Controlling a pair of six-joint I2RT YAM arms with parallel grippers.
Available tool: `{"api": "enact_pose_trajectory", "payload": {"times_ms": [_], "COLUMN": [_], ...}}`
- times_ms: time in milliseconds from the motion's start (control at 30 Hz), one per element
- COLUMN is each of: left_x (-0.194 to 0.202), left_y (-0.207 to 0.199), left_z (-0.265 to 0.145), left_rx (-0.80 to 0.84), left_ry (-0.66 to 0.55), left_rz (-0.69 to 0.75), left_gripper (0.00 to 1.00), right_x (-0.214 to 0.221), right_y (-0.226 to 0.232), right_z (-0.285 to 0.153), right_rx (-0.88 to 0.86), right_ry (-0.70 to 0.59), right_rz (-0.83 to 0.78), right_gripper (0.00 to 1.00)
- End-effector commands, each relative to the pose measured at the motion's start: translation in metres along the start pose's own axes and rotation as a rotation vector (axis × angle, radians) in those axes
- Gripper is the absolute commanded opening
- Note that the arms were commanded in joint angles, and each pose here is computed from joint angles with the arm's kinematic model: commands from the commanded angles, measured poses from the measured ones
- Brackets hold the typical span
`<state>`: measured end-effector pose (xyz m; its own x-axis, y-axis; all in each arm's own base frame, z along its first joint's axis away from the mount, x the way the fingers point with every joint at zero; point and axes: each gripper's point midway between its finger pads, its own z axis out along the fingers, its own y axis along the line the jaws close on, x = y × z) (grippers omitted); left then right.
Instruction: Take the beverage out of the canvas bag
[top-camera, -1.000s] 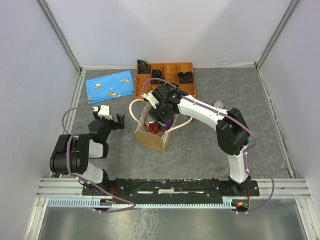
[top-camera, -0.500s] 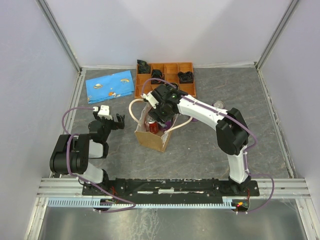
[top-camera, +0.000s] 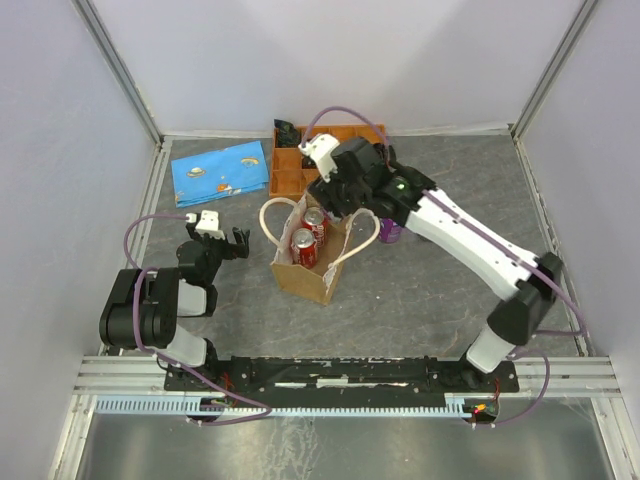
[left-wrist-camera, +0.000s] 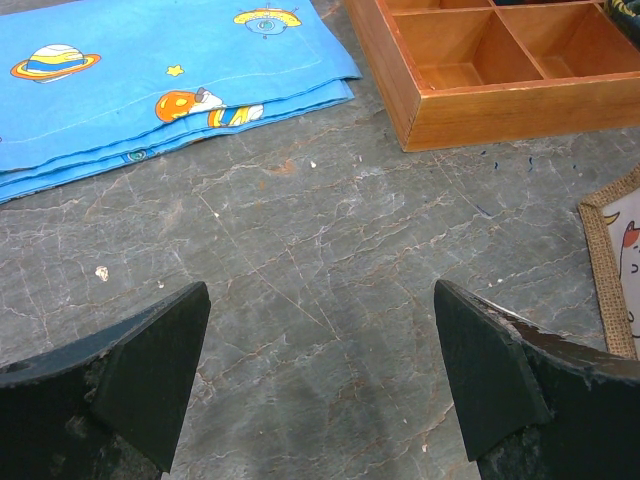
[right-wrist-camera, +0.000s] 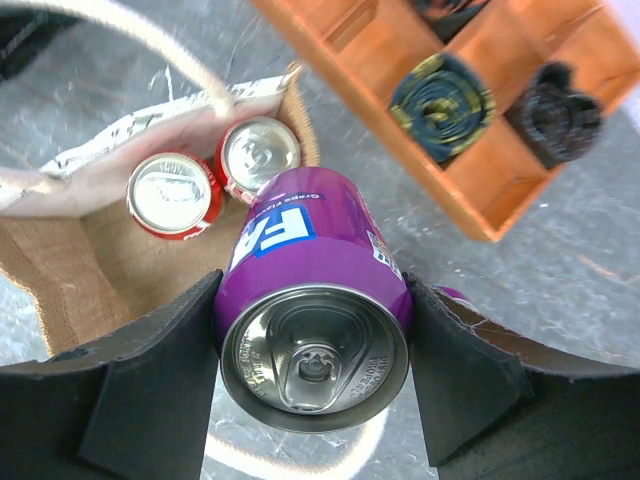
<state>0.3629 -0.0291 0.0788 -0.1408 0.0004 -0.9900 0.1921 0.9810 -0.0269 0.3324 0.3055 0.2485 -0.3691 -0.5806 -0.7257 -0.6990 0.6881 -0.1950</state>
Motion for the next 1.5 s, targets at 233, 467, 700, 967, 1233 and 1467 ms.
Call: {"api": "enact_pose_trajectory", "payload": {"times_ms": [233, 467, 700, 967, 1233, 1467], "left_x": [-0.016, -0.016, -0.016, -0.016, -0.016, -0.016], "left_y": [0.001, 0.002, 0.001, 0.001, 0.001, 0.001], "left_z": [0.002, 0.002, 0.002, 0.002, 0.002, 0.002], "left_rx": [0.009, 0.009, 0.009, 0.009, 0.009, 0.009], "left_ry": [-0.060, -0.059, -0.061, -0.060, -0.060, -0.060], "left_rz": [0.062, 0.062, 0.062, 0.061, 0.062, 0.062], "left_gripper": [0.99, 0.99, 0.99, 0.99, 0.99, 0.99], "right_x": [-0.061, 0.009, 0.107, 0.185, 0.209, 0.224], "right_y": [-0.095, -0.160, -0.183, -0.156, -0.145, -0.139], "right_z": [-0.139, -0.176, -0.164, -0.106, -0.068, -0.045], "right_rx": [0.459, 0.772, 0.809, 0.653, 0.591, 0.566], "right_ry": [-0.345, -0.251, -0.098, 0.066, 0.130, 0.184], "right_rz": [0.153, 0.364, 0.560, 0.712, 0.750, 0.782], "right_gripper": [0.00, 0.00, 0.00, 0.00, 0.00, 0.02]}}
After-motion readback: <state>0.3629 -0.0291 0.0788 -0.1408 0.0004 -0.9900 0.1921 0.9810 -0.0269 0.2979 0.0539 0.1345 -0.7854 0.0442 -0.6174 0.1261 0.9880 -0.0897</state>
